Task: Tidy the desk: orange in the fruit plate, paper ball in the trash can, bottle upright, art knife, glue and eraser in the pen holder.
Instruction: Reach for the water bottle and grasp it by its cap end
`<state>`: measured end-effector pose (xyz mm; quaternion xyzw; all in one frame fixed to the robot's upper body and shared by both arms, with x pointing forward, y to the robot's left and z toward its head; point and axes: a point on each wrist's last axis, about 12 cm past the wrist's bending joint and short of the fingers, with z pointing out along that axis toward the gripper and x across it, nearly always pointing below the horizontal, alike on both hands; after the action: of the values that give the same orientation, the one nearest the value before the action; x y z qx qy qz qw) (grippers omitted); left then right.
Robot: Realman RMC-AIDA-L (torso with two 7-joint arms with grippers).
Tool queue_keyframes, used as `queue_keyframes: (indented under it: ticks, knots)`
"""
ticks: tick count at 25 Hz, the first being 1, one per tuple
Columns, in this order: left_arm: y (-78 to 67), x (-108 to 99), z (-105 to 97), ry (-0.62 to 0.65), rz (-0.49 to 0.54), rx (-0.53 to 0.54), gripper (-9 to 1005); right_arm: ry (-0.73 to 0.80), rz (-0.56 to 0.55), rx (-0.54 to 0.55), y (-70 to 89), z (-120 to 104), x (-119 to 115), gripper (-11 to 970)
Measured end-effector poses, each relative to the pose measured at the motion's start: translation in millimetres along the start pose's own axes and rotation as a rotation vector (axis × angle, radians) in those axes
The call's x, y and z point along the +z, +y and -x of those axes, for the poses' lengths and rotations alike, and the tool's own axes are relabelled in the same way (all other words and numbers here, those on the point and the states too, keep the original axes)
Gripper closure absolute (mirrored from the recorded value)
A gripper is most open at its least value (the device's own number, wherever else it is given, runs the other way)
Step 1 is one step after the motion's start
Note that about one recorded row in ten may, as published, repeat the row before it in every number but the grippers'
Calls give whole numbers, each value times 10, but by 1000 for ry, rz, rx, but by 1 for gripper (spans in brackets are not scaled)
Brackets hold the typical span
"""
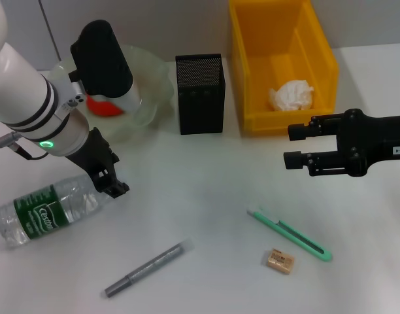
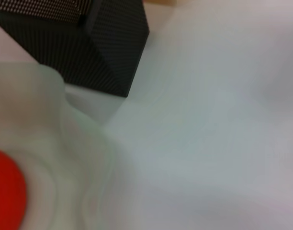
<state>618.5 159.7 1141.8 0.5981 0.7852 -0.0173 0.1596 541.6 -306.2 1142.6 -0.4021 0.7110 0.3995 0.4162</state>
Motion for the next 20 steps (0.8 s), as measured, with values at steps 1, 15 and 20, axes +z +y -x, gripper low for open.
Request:
queue_keyframes:
  ticks: [1, 15, 20]
  knots:
    - [0, 0, 0, 0, 0, 0, 391, 0, 0, 0, 0, 0, 0, 329]
    - [-6, 31, -11, 18, 7, 7, 392, -2, -4, 1, -12, 6, 5, 330]
    - [-18, 38, 17, 15, 8, 18, 392, 0, -7, 5, -19, 11, 10, 330]
